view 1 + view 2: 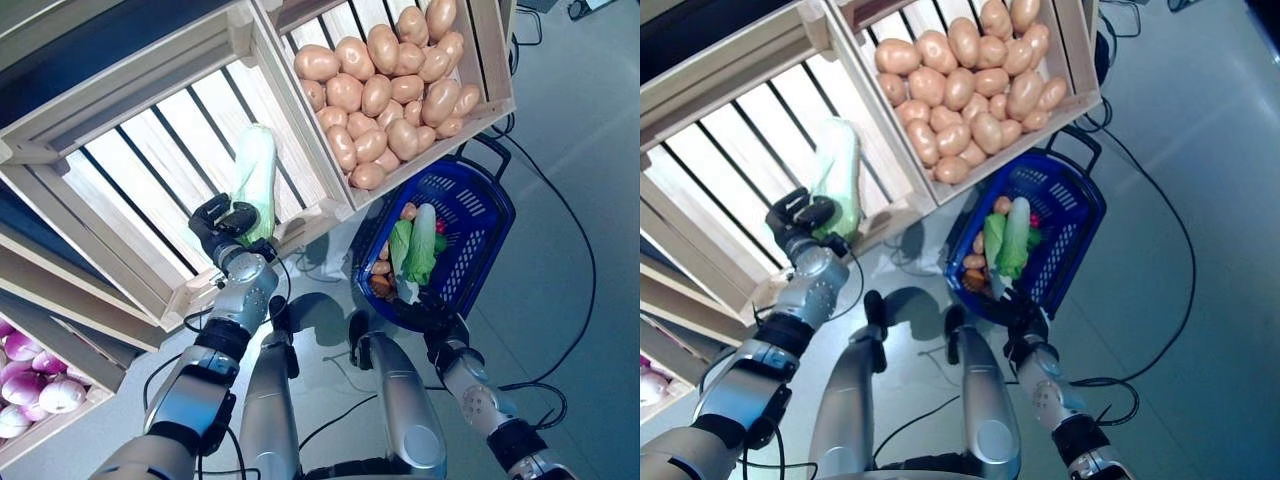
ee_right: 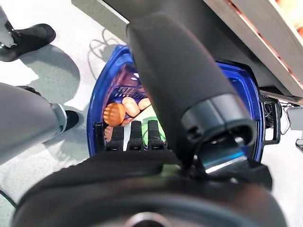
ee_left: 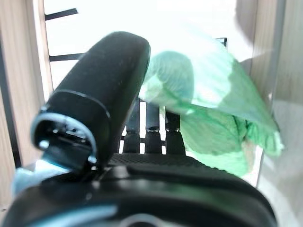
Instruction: Put vegetables into the basket
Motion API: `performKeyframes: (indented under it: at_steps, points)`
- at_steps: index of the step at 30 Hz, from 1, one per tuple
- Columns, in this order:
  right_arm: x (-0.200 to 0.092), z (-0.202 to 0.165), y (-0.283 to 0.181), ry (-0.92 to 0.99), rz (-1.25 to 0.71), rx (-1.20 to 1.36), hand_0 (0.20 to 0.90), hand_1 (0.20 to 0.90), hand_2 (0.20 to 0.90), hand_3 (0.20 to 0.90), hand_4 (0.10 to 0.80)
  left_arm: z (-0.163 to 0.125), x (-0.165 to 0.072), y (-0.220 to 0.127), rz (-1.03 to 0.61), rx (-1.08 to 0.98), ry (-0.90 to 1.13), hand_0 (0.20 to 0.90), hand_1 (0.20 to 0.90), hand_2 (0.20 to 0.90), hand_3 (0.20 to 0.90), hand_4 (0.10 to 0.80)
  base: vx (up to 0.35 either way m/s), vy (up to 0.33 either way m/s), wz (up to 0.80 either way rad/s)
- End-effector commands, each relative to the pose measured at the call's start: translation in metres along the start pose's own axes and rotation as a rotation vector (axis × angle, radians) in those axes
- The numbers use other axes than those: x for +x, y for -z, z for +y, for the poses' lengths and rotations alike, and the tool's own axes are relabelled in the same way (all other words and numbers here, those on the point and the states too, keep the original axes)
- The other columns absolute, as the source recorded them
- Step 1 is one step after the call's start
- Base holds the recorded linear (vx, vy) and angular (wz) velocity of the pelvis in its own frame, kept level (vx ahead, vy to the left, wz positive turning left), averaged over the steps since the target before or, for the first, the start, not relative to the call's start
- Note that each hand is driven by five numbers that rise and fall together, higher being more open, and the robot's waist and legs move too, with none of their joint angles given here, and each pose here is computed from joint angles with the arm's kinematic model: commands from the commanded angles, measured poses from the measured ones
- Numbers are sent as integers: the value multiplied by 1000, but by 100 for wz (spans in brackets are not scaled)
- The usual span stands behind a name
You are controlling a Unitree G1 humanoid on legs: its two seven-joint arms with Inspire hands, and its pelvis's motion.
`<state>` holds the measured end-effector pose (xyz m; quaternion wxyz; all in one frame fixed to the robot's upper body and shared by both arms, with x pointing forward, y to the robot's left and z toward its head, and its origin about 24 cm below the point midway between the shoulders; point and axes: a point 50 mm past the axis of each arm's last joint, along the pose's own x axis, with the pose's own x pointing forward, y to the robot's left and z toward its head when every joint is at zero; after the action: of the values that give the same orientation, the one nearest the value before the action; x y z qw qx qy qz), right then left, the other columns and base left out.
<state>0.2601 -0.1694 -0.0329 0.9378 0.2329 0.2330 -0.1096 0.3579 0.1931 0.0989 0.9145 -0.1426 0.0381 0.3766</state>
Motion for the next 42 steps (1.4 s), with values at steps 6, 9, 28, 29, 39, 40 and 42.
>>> performKeyframes:
  at_steps: [6,9,28,29,39,40,42]
  points:
    - [-5,9,-14,-54,-58,35,900,900,900,900,800,-13,-14,1,-52,42,30,900,900,900,900,800,-7,-38,-1]
    - [-4,8,-15,-51,-62,42,900,900,900,900,800,-14,-15,2,-50,54,40,900,900,900,900,800,-5,-39,-1]
    - [-7,5,-15,-56,-33,-24,900,900,900,900,800,-26,-20,27,30,408,353,900,900,900,900,800,26,-8,-3]
    - [-6,5,-15,-56,-33,-25,900,900,900,900,800,-26,-20,27,32,422,365,900,900,900,900,800,-2,20,-10]
    - [-7,-5,-19,-76,-29,-88,900,900,900,900,800,-38,-17,17,31,534,458,900,900,900,900,800,1,31,-8]
    - [-7,-6,-19,-80,-29,-95,900,900,900,900,800,-39,-17,16,40,546,472,900,900,900,900,800,7,26,-3]
    - [-7,-8,-19,-81,-27,-102,900,900,900,900,800,-41,-16,16,46,577,511,900,900,900,900,800,10,35,-6]
